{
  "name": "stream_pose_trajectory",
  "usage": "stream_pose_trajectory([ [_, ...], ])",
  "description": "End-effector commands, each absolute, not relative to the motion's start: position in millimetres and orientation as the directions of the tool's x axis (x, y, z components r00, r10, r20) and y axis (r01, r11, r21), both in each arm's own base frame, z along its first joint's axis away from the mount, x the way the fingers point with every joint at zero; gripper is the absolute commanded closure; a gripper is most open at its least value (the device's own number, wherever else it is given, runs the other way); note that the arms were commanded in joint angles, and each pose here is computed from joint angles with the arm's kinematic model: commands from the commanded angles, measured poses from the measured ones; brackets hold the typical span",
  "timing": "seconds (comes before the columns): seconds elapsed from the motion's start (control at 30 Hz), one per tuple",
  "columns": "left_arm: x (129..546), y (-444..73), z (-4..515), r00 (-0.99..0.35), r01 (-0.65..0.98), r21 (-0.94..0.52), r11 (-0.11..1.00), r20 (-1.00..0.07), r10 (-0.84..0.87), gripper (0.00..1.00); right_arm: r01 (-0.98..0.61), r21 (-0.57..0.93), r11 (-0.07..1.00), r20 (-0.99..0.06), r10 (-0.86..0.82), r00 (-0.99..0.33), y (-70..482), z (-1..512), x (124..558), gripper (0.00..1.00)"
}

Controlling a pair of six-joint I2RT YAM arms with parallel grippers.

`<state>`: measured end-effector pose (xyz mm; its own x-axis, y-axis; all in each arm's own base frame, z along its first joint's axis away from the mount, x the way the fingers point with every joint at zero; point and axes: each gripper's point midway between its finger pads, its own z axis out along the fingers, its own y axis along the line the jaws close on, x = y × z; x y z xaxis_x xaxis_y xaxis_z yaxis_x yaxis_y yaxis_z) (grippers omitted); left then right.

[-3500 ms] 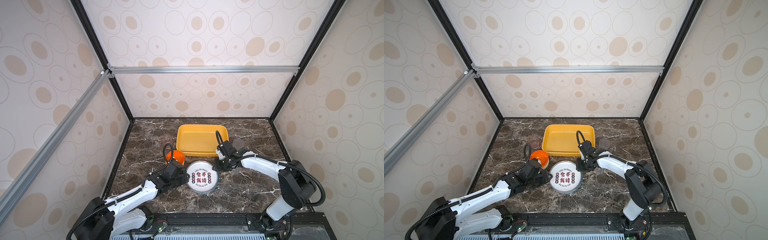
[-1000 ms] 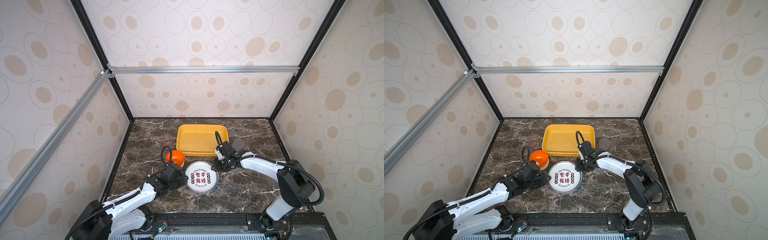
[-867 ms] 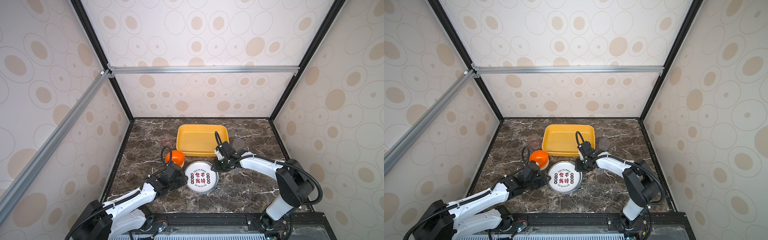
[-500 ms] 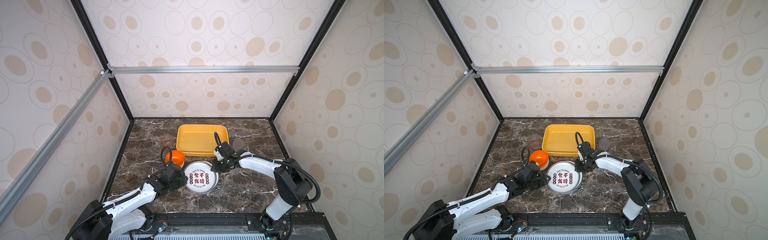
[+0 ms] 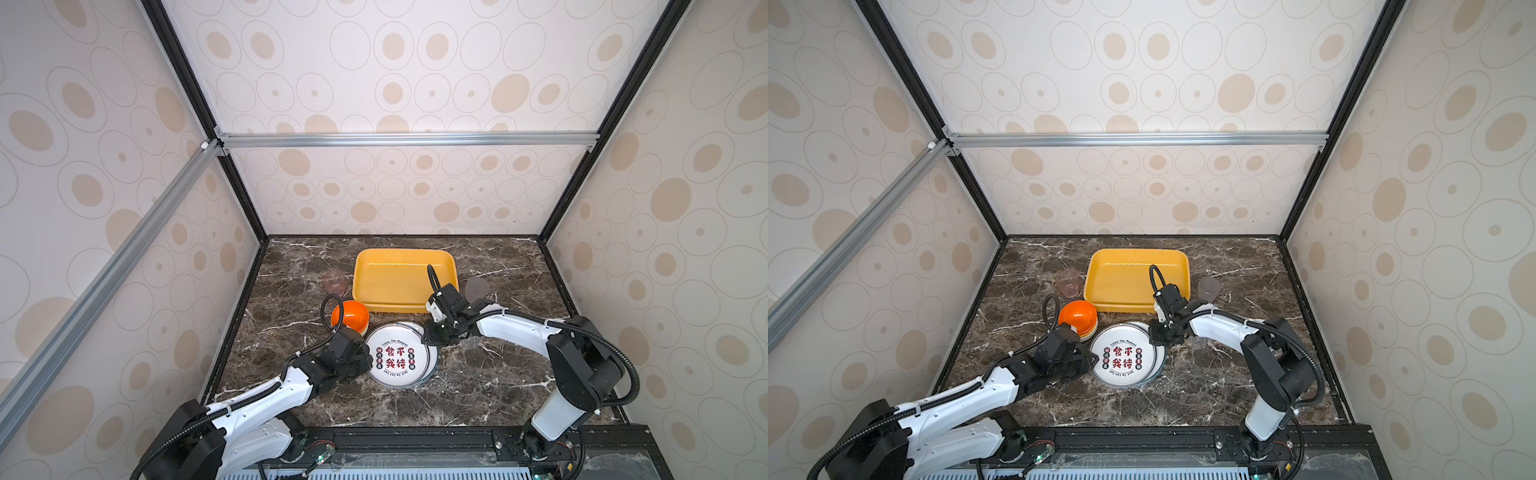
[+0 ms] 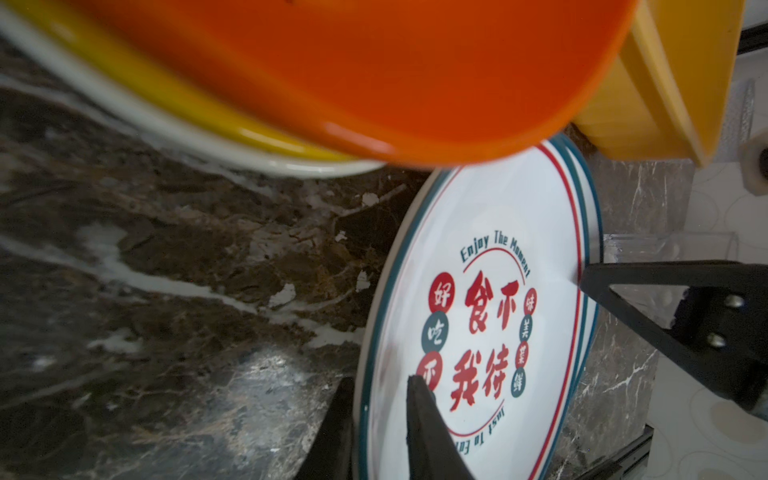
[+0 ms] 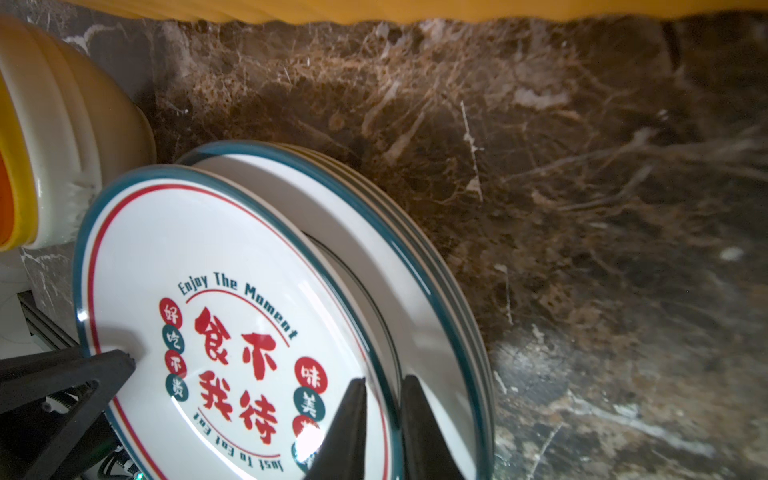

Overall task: Place the mixed dishes into the plastic bin
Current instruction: 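Lift the top printed plate off the stack with both grippers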

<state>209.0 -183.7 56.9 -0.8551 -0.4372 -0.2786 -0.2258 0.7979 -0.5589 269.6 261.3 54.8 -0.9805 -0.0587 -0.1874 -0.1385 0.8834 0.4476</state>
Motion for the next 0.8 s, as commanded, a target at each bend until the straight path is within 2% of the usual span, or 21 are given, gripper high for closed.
stream_pose_trajectory([
  [0.0, 210.7, -185.3, 61.3, -0.846, -0.224, -0.573, 0.788, -0.288, -0.449, 0.81, -0.157, 0.457, 0.876, -0.175, -0.085, -0.981, 268.2, 50.9, 262.9, 0.81],
  [0.2, 208.7, -182.3, 62.6, -0.842, -0.228, -0.574, 0.787, -0.290, -0.455, 0.88, -0.161, 0.455, 0.876, -0.183, -0.085, -0.980, 268.4, 52.7, 263.2, 0.80],
  [0.47, 208.3, -181.8, 73.7, -0.832, -0.214, -0.600, 0.771, -0.301, -0.465, 1.00, -0.168, 0.448, 0.878, -0.215, -0.077, -0.974, 265.3, 64.2, 265.5, 0.72],
  [0.77, 210.0, -186.9, 90.9, -0.828, -0.183, -0.640, 0.746, -0.309, -0.468, 1.00, -0.188, 0.442, 0.877, -0.291, -0.057, -0.955, 258.8, 96.4, 269.8, 0.60],
])
